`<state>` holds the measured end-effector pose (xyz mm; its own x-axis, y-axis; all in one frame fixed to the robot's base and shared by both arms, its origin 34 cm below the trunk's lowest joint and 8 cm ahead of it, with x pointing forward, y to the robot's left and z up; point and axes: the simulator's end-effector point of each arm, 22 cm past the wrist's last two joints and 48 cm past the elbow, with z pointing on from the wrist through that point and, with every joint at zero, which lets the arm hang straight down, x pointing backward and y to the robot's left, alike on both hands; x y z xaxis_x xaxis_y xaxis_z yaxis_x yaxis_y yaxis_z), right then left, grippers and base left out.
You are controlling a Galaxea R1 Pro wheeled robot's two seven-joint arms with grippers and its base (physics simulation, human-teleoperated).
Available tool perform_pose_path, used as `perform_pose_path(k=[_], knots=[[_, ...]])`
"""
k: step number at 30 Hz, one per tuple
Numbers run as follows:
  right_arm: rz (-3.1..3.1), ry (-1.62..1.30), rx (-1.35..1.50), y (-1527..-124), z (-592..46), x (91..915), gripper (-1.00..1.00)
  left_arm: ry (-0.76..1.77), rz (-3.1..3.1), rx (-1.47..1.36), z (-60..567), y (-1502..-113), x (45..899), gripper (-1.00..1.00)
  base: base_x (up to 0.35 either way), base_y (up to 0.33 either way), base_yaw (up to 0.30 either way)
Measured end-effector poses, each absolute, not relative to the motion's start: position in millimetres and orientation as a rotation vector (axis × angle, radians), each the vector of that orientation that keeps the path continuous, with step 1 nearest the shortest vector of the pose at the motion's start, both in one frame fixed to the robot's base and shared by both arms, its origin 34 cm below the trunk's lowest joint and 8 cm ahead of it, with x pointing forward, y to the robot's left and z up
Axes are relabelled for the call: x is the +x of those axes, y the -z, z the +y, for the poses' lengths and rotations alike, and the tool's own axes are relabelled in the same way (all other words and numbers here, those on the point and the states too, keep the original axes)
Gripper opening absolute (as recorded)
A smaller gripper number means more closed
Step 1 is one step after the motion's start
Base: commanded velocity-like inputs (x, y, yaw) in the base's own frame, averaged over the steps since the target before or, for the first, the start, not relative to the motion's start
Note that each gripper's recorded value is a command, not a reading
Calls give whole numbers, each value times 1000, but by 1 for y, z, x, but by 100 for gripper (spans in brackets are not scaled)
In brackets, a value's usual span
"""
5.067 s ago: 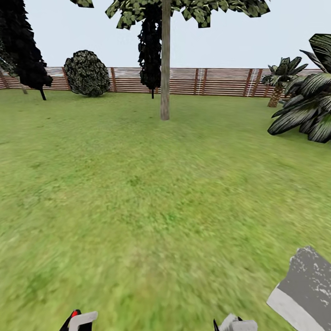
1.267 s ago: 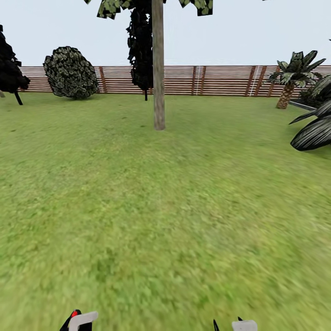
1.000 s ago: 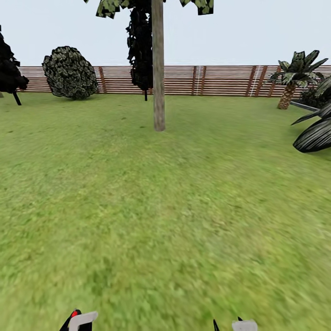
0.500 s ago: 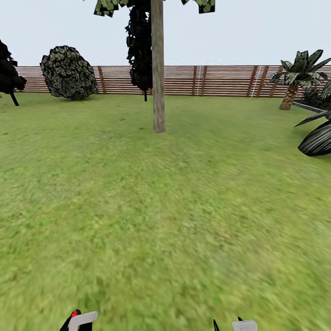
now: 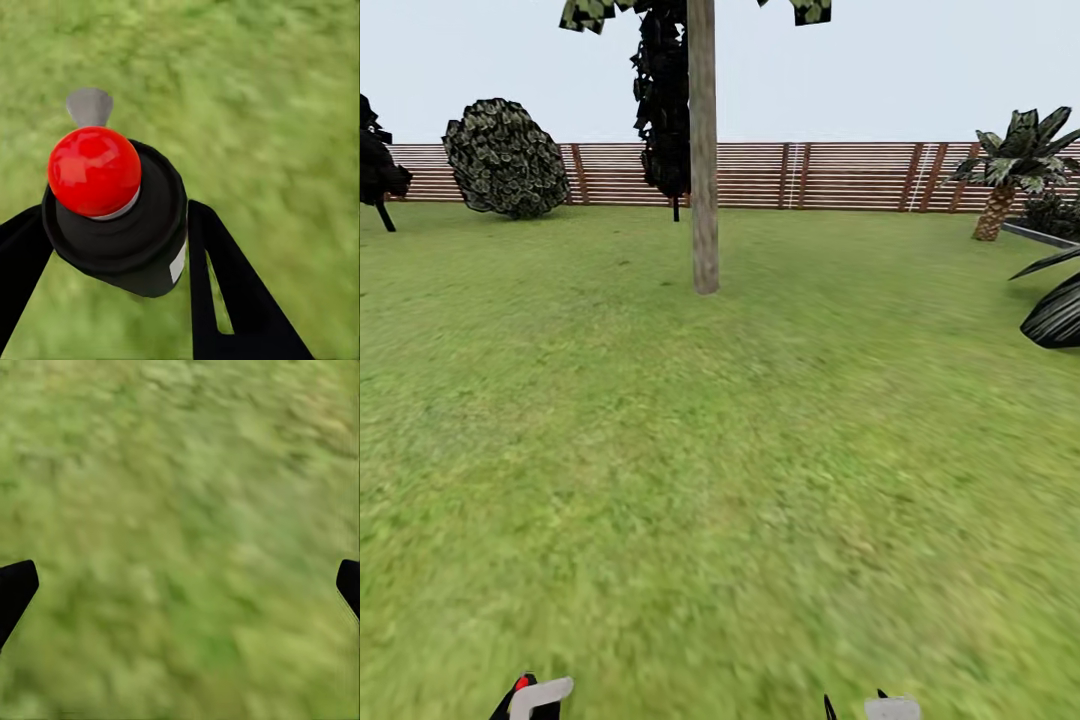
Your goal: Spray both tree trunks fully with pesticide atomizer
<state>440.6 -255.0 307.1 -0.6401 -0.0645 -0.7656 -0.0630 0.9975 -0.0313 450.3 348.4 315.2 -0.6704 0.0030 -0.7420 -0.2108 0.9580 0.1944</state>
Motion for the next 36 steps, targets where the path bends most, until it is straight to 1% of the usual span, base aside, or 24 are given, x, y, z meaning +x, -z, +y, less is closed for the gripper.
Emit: perform_pose_path(k=[36], knots=[[2267, 3, -87, -307, -255, 441, 100, -336, 2286, -145, 348, -315, 450, -100, 338, 0, 0]])
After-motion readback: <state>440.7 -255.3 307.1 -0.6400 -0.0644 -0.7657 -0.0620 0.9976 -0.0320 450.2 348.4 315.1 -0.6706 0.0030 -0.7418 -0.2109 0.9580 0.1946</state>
